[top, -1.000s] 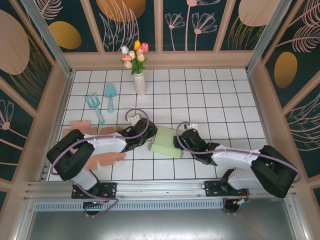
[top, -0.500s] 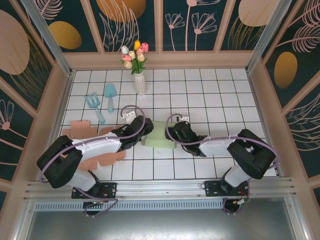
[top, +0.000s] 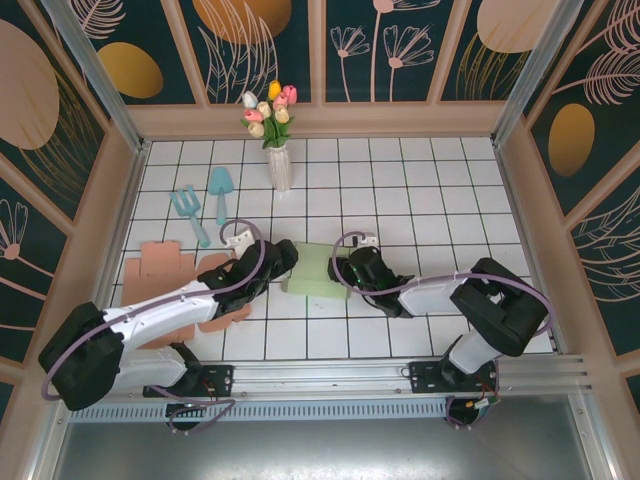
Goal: Fold the paper box
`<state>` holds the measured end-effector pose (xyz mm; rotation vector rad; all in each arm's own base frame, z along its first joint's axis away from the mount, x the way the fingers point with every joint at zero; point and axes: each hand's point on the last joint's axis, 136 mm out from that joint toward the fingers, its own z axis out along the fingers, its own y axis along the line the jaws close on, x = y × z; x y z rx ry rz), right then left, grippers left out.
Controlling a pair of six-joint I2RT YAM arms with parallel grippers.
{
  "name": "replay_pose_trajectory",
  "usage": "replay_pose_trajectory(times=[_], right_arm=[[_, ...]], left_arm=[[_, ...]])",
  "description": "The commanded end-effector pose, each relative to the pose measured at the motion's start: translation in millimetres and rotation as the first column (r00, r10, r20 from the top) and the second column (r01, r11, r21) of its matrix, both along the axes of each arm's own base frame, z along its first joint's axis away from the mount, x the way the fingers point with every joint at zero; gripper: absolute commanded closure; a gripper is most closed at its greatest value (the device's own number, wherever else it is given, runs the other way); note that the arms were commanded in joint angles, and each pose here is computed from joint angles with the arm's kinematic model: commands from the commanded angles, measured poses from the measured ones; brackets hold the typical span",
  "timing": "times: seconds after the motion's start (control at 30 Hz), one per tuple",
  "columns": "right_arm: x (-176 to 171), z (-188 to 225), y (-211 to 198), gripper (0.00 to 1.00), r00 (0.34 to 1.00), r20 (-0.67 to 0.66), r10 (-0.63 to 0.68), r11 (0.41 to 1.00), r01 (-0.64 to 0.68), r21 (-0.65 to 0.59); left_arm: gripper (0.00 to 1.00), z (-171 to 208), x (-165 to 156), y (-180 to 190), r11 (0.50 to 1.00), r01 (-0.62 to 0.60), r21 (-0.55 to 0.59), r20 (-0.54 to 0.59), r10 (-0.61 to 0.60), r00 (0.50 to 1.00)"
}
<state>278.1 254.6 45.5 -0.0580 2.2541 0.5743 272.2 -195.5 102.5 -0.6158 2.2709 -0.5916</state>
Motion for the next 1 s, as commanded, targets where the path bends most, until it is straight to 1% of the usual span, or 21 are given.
replay_pose_trajectory(times=[0.0, 0.13, 0.23, 0.33, 0.47, 0.67, 0.77, 0.97], right_arm=[[-9.4, -4.0, -0.6, 0.31, 1.0, -0.01, 0.029, 1.0, -0.029, 0.006], [-11.6, -5.4, -0.6, 0.32, 0.999, -0.012, 0.038, 0.999, -0.038, 0.006], [-14.6, -3.8, -1.4, 0.32, 0.999, -0.015, 0.04, 0.999, -0.04, 0.016], [-17.6, -0.4, -3.6, 0.32, 0.999, -0.007, 0.039, 0.999, -0.039, 0.024], [-19.9, 3.0, -5.4, 0.32, 0.999, 0.0, 0.04, 0.999, -0.04, 0.032], [-22.2, 0.0, -5.4, 0.32, 0.998, -0.004, 0.06, 0.998, -0.06, 0.013], [-22.9, -2.0, -7.6, 0.32, 0.998, -0.002, 0.058, 0.998, -0.058, 0.007], [-22.2, -7.9, -6.3, 0.32, 0.998, -0.011, 0.062, 0.998, -0.062, -0.006]], left_arm=[[0.02, -11.4, -14.6, 10.8, 0.999, -0.038, -0.002, -0.089, 0.037, 0.995], [0.02, -21.7, -21.2, 10.7, 0.999, -0.035, 0.017, -0.156, 0.038, 0.987], [0.02, -31.2, -23.8, 10.1, 0.998, -0.059, 0.033, -0.214, 0.065, 0.975], [0.02, -39.2, -24.3, -3.3, 1.0, -0.016, 0.017, -0.255, 0.02, 0.967], [0.02, -50.2, -24.8, -14.1, 1.0, 0.001, 0.018, -0.303, 0.005, 0.953], [0.04, -46.0, -18.1, -36.0, 0.998, 0.038, 0.044, -0.306, -0.023, 0.952], [0.04, -47.3, -15.0, -41.0, 0.997, 0.047, 0.065, -0.319, -0.024, 0.947], [0.06, -63.2, -19.7, -54.3, 0.996, 0.077, 0.034, -0.365, -0.06, 0.929]])
